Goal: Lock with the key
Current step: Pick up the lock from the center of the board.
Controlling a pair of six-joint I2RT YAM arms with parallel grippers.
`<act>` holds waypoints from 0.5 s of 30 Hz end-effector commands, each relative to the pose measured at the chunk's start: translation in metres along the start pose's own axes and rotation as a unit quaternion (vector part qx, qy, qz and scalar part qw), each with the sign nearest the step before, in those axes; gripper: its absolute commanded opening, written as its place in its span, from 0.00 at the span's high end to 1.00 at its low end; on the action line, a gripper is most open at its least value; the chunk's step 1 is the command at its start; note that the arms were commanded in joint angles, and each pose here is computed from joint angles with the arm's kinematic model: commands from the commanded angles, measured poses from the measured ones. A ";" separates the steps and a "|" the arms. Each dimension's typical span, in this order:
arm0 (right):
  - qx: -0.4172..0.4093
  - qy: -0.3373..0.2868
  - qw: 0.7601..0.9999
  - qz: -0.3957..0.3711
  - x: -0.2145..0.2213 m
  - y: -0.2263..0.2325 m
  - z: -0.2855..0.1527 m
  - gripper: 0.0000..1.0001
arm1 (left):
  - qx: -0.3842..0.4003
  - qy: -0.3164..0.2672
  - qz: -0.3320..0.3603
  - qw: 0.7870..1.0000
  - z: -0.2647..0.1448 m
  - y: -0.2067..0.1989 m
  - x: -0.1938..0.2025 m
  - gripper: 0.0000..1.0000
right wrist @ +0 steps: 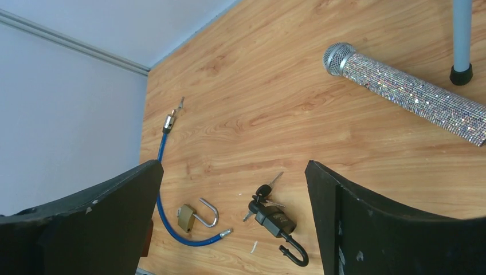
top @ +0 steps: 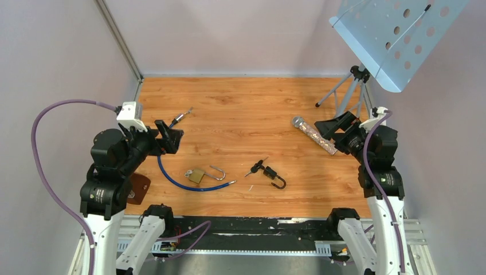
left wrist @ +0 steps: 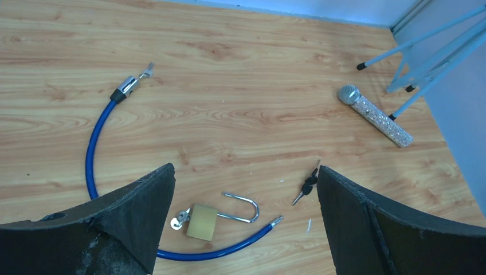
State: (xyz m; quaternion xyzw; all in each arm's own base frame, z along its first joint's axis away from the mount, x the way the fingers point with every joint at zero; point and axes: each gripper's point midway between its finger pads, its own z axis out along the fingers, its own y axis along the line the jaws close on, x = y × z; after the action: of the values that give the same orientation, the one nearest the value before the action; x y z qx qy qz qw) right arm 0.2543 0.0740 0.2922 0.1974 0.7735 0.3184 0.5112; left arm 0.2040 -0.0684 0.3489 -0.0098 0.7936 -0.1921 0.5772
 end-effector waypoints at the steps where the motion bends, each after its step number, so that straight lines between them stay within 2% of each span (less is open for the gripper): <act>1: -0.004 -0.004 1.000 -0.002 0.001 -0.003 0.004 0.04 | 0.009 -0.004 -0.006 1.000 0.001 -0.003 -0.002 0.00; 7: -0.092 0.073 0.993 -0.005 0.038 0.012 0.007 0.05 | -0.020 -0.006 -0.011 1.000 0.001 0.008 0.003 0.00; 13: -0.173 0.119 0.977 -0.022 0.079 0.018 0.005 0.06 | 0.081 0.025 0.009 0.996 0.008 -0.020 0.024 0.00; 15: -0.200 0.127 0.971 -0.040 0.090 0.024 0.002 0.07 | 0.159 0.045 0.014 0.986 0.005 -0.043 0.038 0.00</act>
State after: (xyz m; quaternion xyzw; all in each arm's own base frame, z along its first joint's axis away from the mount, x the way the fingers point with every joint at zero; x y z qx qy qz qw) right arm 0.2338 0.1231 0.2270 0.1139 0.7959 0.4191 0.4219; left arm 0.2021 -0.0833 0.3224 0.0151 0.8046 -0.2239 0.5497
